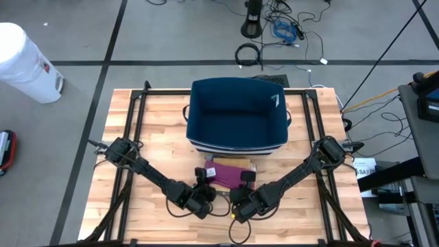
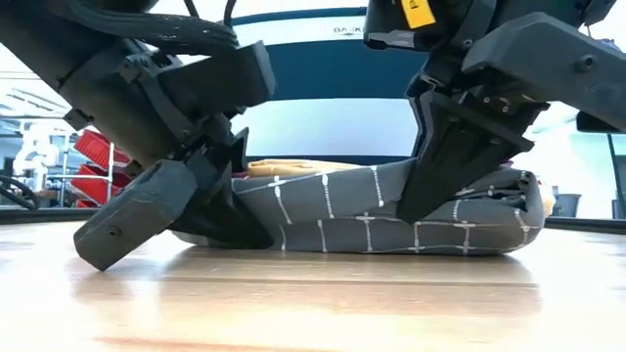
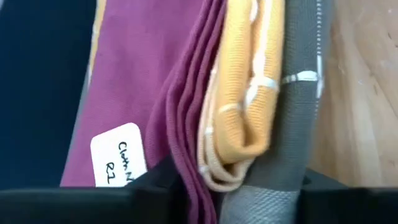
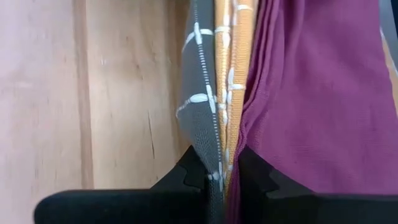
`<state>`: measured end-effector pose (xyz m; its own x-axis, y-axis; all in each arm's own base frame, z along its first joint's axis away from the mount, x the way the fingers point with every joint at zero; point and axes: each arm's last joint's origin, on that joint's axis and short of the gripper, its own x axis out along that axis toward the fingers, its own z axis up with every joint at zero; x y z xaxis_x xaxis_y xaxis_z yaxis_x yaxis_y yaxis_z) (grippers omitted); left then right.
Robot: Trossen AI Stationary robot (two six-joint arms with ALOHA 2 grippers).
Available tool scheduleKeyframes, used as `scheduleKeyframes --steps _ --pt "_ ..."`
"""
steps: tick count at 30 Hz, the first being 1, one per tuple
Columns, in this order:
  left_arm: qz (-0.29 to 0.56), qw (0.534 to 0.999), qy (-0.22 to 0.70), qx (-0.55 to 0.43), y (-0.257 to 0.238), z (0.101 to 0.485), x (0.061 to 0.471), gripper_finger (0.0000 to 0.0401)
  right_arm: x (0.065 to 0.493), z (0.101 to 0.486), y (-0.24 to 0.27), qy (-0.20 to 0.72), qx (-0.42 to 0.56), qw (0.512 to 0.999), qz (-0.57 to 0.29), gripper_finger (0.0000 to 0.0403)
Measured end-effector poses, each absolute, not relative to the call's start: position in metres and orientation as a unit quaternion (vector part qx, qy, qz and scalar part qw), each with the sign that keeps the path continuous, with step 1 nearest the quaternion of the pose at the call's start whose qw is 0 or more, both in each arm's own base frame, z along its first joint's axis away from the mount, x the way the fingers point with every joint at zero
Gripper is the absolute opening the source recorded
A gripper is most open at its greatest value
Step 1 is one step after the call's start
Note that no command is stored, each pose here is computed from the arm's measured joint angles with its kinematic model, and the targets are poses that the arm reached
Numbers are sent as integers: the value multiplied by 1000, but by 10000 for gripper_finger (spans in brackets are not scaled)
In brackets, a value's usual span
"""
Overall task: Fold towel
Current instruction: Put the stacked towels into the blue bin
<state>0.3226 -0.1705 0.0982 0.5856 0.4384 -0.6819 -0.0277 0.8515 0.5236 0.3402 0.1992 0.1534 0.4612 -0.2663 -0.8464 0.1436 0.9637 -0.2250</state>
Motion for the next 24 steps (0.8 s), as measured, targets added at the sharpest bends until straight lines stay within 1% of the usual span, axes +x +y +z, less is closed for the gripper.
scheduleKeyframes --steps 4,6,7,10,17,24 --pt "132 858 438 233 -168 98 324 91 339 153 199 511 -67 849 -120 38" --pt "131 858 438 236 -168 98 325 54 338 153 198 518 -70 844 -121 54" --pt "131 858 438 237 -168 98 325 45 337 152 197 522 -71 842 -120 62" --pt "130 858 437 238 -169 98 324 45 336 152 197 527 -72 838 -120 77" --pt "130 859 434 236 -169 98 325 45 334 150 200 539 -89 832 -99 84" --pt "129 863 430 233 -170 98 326 45 327 128 202 538 -98 832 -96 86"
